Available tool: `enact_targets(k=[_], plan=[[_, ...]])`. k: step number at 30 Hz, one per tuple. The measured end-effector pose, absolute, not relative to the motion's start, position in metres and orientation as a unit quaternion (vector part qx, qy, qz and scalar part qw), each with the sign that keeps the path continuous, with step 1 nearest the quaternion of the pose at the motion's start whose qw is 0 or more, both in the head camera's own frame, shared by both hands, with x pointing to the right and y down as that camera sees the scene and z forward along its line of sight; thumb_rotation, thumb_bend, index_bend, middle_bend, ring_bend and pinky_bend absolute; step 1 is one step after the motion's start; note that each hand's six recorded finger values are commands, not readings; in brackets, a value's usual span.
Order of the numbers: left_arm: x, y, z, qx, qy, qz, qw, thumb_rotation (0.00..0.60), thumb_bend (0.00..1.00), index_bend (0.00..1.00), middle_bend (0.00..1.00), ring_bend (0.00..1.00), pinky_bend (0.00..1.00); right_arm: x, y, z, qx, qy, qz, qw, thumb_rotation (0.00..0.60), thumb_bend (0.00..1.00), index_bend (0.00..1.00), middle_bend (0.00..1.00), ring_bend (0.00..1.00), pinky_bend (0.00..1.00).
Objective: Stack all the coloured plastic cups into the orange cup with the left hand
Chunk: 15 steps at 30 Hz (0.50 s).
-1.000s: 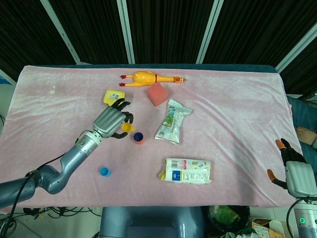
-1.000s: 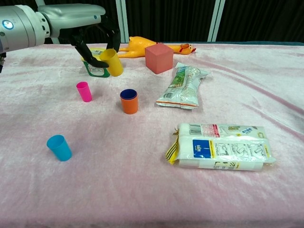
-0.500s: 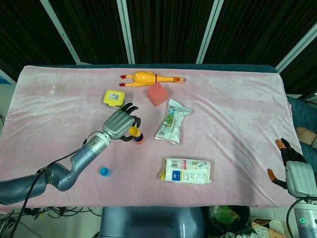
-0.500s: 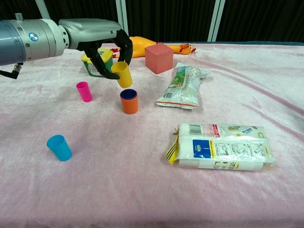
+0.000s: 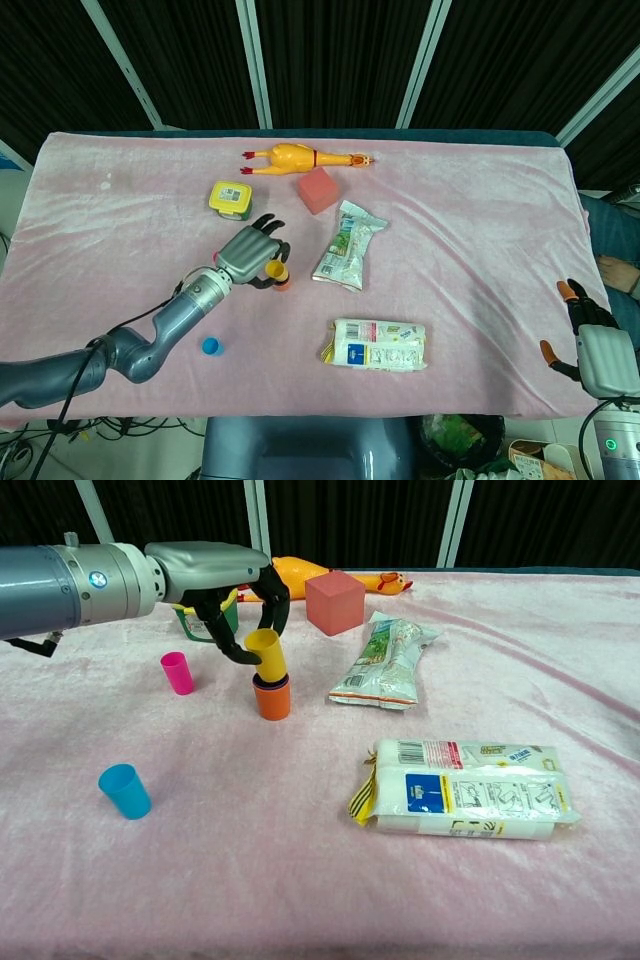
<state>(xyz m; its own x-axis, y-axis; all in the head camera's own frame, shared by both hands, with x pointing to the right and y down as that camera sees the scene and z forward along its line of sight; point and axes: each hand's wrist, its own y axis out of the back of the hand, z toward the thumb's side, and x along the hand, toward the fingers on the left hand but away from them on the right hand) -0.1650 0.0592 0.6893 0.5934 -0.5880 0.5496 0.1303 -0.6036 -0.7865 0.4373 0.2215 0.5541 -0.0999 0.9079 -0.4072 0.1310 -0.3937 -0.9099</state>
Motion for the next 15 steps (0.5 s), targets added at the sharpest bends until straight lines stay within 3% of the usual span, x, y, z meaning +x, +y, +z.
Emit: enact_targets(k=[5, 12, 15], plan=[[-0.163, 0.061, 0.694, -0.788, 0.141, -0.428, 0.419, 0.6, 0.26, 0.46, 0.51, 0.09, 0.07, 0.438, 0.221, 0.554, -0.586, -0.443, 0.595, 0.326, 0.6, 0.25, 0.04, 0.05, 0.16, 0.21], [-0.166, 0.064, 0.701, -0.783, 0.131, -0.437, 0.422, 0.6, 0.26, 0.27, 0.29, 0.04, 0.06, 0.437, 0.222, 0.554, -0.587, -0.443, 0.594, 0.326, 0.6, 0.25, 0.04, 0.05, 0.16, 0.21], [-0.167, 0.065, 0.699, -0.782, 0.134, -0.435, 0.425, 0.6, 0.26, 0.23, 0.25, 0.02, 0.05, 0.438, 0.222, 0.554, -0.586, -0.443, 0.595, 0.326, 0.6, 0.25, 0.04, 0.05, 0.16, 0.21]])
